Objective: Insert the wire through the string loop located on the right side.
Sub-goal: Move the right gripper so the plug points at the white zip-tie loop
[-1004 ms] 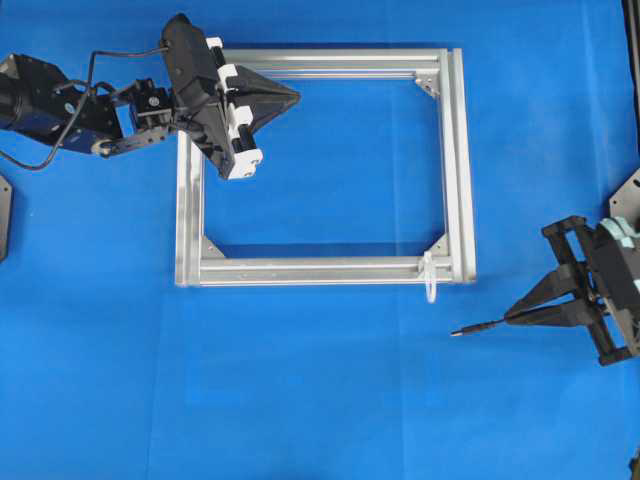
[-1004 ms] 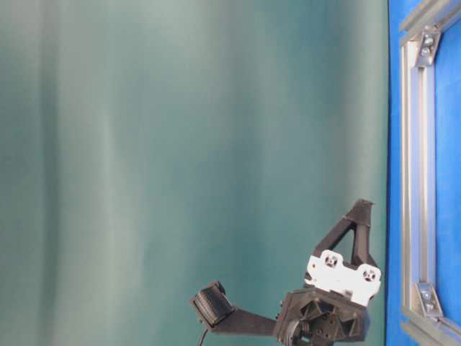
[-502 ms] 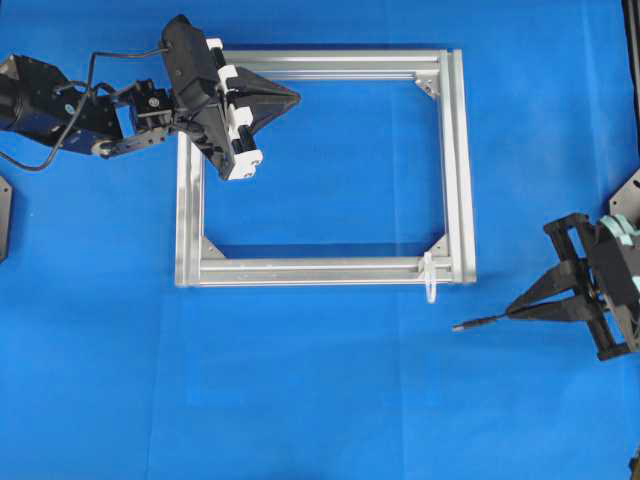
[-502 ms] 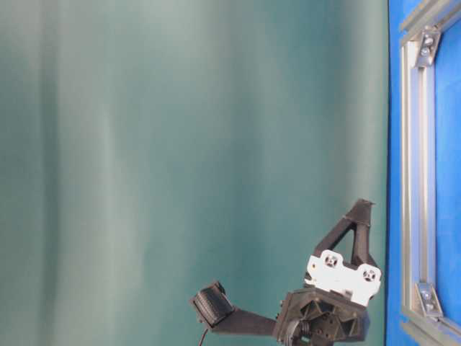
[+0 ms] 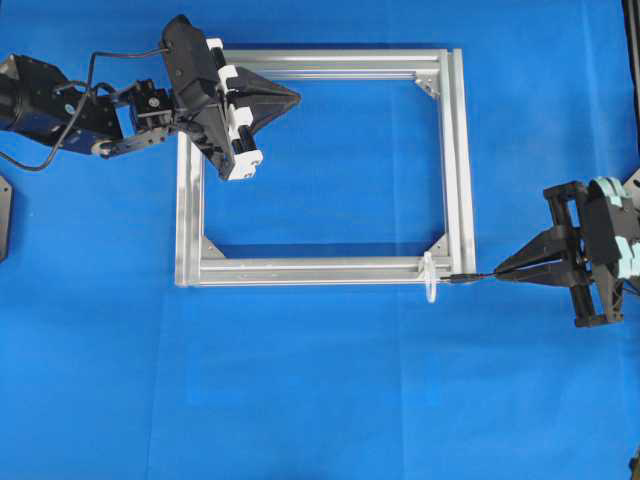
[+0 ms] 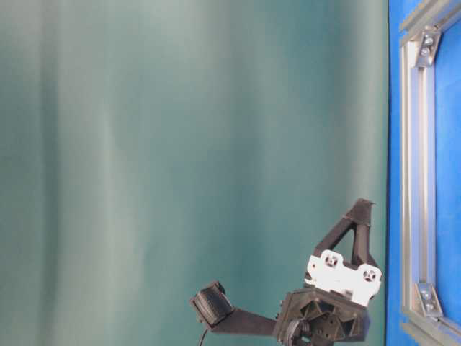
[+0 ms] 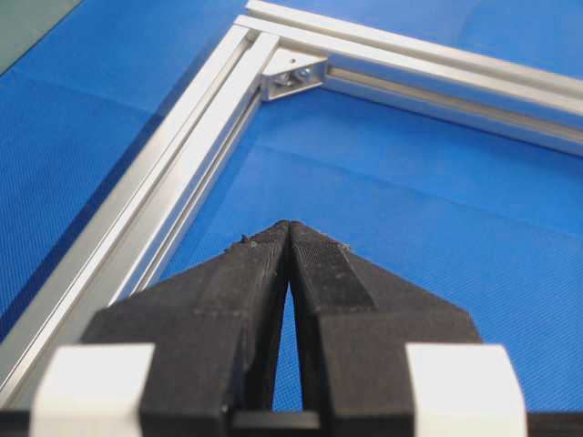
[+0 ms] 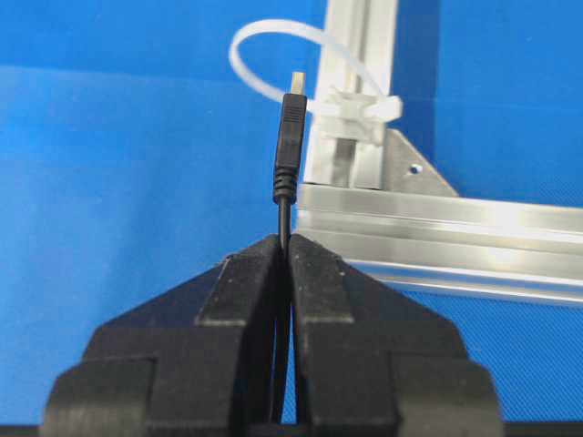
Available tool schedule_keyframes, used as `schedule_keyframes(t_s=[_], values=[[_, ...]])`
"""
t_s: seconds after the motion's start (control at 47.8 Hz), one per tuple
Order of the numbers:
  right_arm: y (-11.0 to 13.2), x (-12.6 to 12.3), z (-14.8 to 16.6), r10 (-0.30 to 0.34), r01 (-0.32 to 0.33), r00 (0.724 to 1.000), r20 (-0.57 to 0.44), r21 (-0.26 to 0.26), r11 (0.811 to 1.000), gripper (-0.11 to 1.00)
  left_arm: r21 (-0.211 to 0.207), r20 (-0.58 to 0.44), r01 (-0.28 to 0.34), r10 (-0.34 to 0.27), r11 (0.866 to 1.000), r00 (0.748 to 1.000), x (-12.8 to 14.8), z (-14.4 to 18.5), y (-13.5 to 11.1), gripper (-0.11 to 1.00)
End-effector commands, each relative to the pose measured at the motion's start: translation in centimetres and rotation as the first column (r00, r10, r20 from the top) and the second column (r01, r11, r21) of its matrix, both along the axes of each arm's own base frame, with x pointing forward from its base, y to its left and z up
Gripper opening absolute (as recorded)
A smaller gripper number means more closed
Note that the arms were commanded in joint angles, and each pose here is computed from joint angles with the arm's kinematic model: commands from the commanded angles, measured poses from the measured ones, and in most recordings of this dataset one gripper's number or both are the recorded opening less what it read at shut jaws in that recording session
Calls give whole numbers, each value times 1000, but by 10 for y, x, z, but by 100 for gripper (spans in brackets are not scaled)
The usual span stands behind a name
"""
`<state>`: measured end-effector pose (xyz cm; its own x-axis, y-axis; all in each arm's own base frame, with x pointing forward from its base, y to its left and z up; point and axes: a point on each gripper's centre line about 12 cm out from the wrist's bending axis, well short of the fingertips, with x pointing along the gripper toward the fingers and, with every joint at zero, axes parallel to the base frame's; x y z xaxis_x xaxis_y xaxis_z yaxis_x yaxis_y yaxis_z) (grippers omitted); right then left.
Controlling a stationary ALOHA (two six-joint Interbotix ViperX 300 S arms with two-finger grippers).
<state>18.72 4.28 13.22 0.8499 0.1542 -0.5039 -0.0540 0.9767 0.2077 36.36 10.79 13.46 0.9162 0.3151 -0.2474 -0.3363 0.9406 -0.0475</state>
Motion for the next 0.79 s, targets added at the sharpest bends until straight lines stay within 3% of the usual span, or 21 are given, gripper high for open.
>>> schedule_keyframes(t_s=[0.0, 0.774], values=[[-1, 3, 3, -8, 8, 1000, 12, 3, 1000, -4, 20, 56, 5, -6, 1000, 998, 5, 18, 0, 0], [-1, 3, 3, -10, 10, 1000, 13, 4, 1000, -4, 24, 57, 8, -9, 1000, 998, 5, 18, -1, 0]])
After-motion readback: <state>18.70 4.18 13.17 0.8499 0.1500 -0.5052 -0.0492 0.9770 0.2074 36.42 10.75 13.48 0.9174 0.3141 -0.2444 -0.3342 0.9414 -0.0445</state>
